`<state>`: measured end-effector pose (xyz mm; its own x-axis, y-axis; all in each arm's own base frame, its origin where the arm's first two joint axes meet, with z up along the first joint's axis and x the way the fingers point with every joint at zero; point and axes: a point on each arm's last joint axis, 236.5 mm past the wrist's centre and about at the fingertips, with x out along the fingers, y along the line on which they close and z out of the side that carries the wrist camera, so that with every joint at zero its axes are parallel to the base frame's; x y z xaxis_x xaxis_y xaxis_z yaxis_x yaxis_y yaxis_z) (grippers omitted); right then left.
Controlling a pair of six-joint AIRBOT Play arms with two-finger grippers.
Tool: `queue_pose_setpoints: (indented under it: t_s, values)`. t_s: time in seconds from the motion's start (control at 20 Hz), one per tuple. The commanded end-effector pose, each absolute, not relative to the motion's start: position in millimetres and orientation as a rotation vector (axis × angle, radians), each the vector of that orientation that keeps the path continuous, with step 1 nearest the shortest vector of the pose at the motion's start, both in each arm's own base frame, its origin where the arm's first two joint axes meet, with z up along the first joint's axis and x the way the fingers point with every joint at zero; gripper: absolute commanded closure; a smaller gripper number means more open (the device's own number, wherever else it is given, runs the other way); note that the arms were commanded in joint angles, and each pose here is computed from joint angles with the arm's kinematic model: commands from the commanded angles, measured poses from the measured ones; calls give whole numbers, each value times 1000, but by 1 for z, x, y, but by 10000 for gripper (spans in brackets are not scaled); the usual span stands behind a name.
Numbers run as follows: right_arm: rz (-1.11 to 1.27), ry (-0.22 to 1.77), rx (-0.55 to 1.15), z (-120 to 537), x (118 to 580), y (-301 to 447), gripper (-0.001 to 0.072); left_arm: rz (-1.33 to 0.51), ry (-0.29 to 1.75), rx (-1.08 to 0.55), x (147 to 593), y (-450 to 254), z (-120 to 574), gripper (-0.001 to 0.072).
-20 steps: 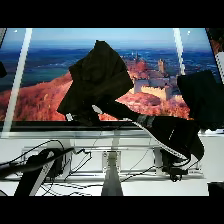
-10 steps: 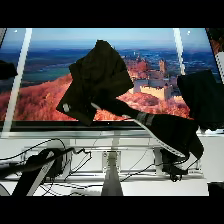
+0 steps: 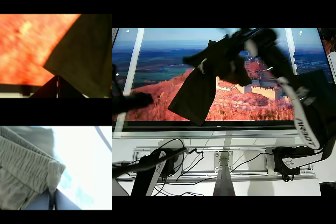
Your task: Fold the clothes and pants, and hang the long-sleeved shirts on hangers.
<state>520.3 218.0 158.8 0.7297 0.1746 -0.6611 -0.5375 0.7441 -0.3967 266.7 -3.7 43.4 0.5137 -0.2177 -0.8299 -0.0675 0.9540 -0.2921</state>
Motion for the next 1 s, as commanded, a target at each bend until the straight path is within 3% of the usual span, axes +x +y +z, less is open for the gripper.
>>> queue_pose_setpoints:
  t_s: [0.0, 0.05, 0.1, 0.3, 0.45, 0.55, 0.75, 0.95]
  values:
    - [182, 849, -214, 155, 518, 112, 676, -307, 1115, -795, 236, -95, 1, 594]
    - [174, 893, -174, 148, 514, 100, 676, -315, 1148, -865, 227, -105, -11, 340]
    - [168, 924, -141, 143, 510, 91, 676, -312, 1200, -898, 214, -110, -27, 9]
    - [151, 928, -125, 142, 513, 79, 676, -285, 1281, -935, 189, -120, -61, 22]
    - [156, 885, -119, 148, 520, 82, 676, -265, 1244, -905, 195, -124, -72, 173]
    - [156, 867, -119, 151, 524, 82, 676, -285, 1211, -896, 204, -134, -70, 173]
    - [154, 864, -121, 151, 524, 82, 676, -319, 1333, -846, 187, -159, -94, 168]
    - [153, 862, -121, 151, 524, 82, 676, -255, 1340, -930, 203, -174, -114, 196]
